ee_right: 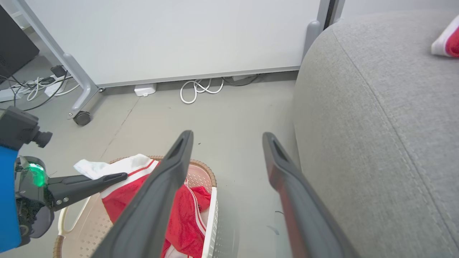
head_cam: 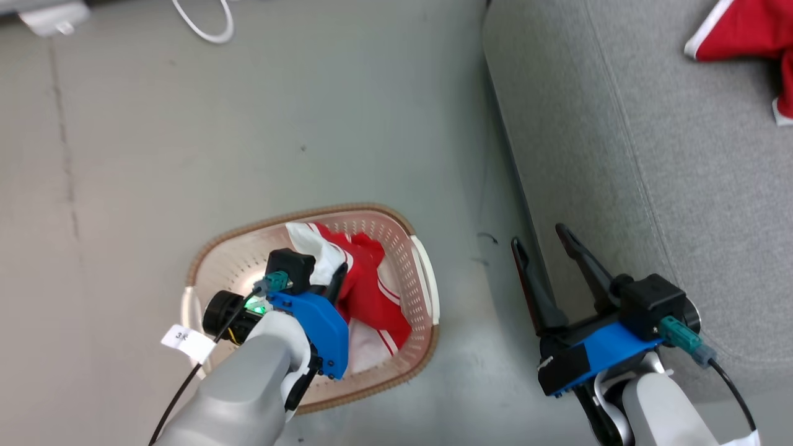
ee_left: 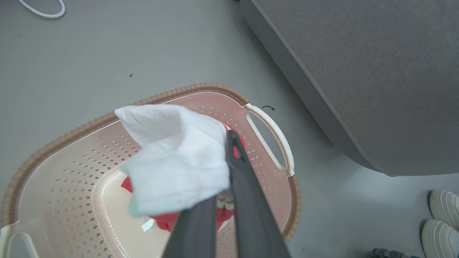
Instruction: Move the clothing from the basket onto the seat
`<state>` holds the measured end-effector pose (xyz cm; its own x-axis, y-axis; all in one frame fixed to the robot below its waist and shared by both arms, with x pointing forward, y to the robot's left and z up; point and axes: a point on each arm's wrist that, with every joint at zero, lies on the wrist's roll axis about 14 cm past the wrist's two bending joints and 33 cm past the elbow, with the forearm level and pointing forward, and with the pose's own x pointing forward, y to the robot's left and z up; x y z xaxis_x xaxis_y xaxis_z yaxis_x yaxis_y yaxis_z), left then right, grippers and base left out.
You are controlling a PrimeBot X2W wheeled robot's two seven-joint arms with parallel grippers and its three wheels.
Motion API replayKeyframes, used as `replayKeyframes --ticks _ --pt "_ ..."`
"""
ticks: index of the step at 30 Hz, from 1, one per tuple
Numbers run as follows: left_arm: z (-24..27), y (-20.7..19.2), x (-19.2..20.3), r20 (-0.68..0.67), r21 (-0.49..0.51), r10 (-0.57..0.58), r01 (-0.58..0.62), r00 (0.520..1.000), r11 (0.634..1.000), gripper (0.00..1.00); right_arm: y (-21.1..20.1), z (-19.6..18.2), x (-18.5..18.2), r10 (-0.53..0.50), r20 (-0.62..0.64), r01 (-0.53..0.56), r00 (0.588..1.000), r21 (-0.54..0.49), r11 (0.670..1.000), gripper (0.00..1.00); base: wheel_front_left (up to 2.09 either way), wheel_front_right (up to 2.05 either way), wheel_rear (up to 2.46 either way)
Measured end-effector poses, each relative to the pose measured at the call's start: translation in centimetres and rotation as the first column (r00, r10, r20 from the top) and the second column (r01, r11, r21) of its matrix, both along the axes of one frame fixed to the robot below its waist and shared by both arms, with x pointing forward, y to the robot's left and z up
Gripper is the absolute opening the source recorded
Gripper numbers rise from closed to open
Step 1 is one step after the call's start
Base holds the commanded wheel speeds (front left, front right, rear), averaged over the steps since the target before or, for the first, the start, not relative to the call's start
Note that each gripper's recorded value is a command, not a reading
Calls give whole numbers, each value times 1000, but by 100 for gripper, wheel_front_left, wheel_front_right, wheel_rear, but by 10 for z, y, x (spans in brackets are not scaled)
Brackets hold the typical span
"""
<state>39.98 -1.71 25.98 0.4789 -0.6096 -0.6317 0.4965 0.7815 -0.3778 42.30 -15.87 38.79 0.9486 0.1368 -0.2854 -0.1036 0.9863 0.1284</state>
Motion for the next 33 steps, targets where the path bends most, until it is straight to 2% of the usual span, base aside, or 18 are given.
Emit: replayKeyframes --ticks 5,12,22,27,33 --pt "40 3 9 113 -23 9 -6 994 1000 0 5 19 -7 14 30 -14 999 -3 1000 100 0 0 0" --pt "96 3 17 281 -34 -17 28 960 999 0 14 43 -18 34 73 -35 997 2 999 100 0 0 0" --pt "190 -3 40 521 -98 3 56 854 994 0 35 63 -29 91 110 -93 990 15 996 100 0 0 0" --pt "233 -14 41 605 -139 14 88 796 986 0 39 69 -35 105 120 -107 987 15 994 100 0 0 0" --pt "265 -22 41 673 -135 0 123 740 983 0 42 76 -40 115 127 -118 985 10 993 100 0 0 0"
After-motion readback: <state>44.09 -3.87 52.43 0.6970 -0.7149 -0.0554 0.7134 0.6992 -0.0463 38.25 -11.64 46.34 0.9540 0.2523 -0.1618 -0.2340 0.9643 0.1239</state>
